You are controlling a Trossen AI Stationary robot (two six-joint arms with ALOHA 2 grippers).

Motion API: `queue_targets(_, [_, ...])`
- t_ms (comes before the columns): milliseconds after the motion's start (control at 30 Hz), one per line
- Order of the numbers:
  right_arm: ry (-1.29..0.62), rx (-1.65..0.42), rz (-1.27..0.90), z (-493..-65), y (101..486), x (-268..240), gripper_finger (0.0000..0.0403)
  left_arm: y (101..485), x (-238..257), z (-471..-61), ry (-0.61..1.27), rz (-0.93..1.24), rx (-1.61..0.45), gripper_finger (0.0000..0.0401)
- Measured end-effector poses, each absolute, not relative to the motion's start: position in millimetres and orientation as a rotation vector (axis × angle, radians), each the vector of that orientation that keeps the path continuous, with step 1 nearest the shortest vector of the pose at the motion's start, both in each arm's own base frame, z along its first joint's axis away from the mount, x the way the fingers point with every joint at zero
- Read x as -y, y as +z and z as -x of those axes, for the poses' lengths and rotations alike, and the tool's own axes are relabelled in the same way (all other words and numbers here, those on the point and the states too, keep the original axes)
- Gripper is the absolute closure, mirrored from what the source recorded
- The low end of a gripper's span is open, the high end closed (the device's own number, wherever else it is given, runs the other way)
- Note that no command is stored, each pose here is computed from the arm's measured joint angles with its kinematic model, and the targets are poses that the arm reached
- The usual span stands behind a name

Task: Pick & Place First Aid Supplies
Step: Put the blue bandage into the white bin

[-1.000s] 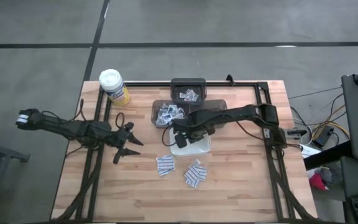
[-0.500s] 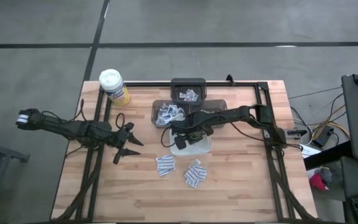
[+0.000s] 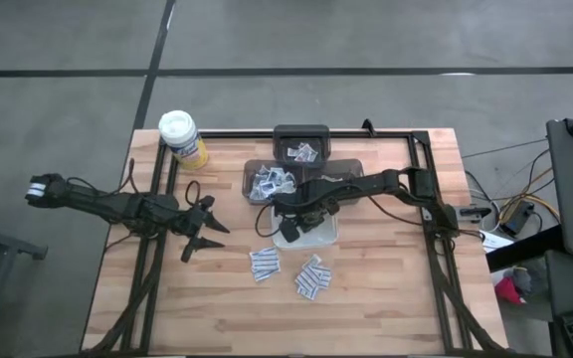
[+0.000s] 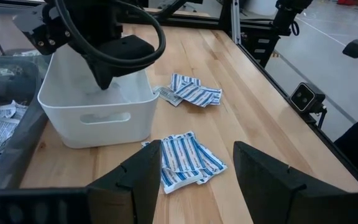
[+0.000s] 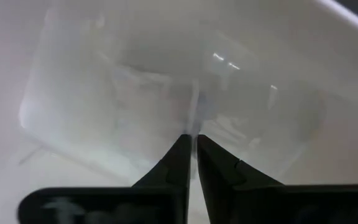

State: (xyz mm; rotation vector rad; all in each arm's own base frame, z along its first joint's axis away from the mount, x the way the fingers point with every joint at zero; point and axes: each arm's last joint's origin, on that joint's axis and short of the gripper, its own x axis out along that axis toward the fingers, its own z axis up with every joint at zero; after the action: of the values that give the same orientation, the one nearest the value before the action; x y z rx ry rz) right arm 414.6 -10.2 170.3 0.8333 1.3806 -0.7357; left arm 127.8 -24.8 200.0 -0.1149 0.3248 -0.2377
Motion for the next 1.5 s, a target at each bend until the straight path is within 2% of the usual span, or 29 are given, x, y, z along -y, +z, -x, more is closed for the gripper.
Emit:
queue_targets(267, [-0.699, -1.386, -0.802, -416, 173, 11, 0.0326, 200, 25, -128, -0.238, 0.116, -0.325, 0.0204])
queue_targets(467, [-0.639, -1.4, -0.797, -414, 204, 8, 0.0308, 200, 25, -128, -0.237, 0.116, -0.326, 0.0204])
queue_targets(600, [-0.589, -1.457, -0.746, -408, 235, -3, 0.031, 199, 25, -128, -0.237, 0.116, -0.33, 0.0204])
queue_targets(900, [-0.398, -1.472, -0.589, -397, 292, -69, 0.0332, 198, 25, -127, -0.235, 0.115, -0.351, 0.0204])
queue_targets(1267, [-0.253, -1.506, -0.457, -376, 296, -142, 0.0342, 198, 25, -127, -0.236, 0.115, -0.351, 0.0204])
queue_targets(1500, [-0.365, -1.533, -0.532, -367, 286, -161, 0.0342, 198, 25, -127, -0.234, 0.122, -0.351, 0.0204])
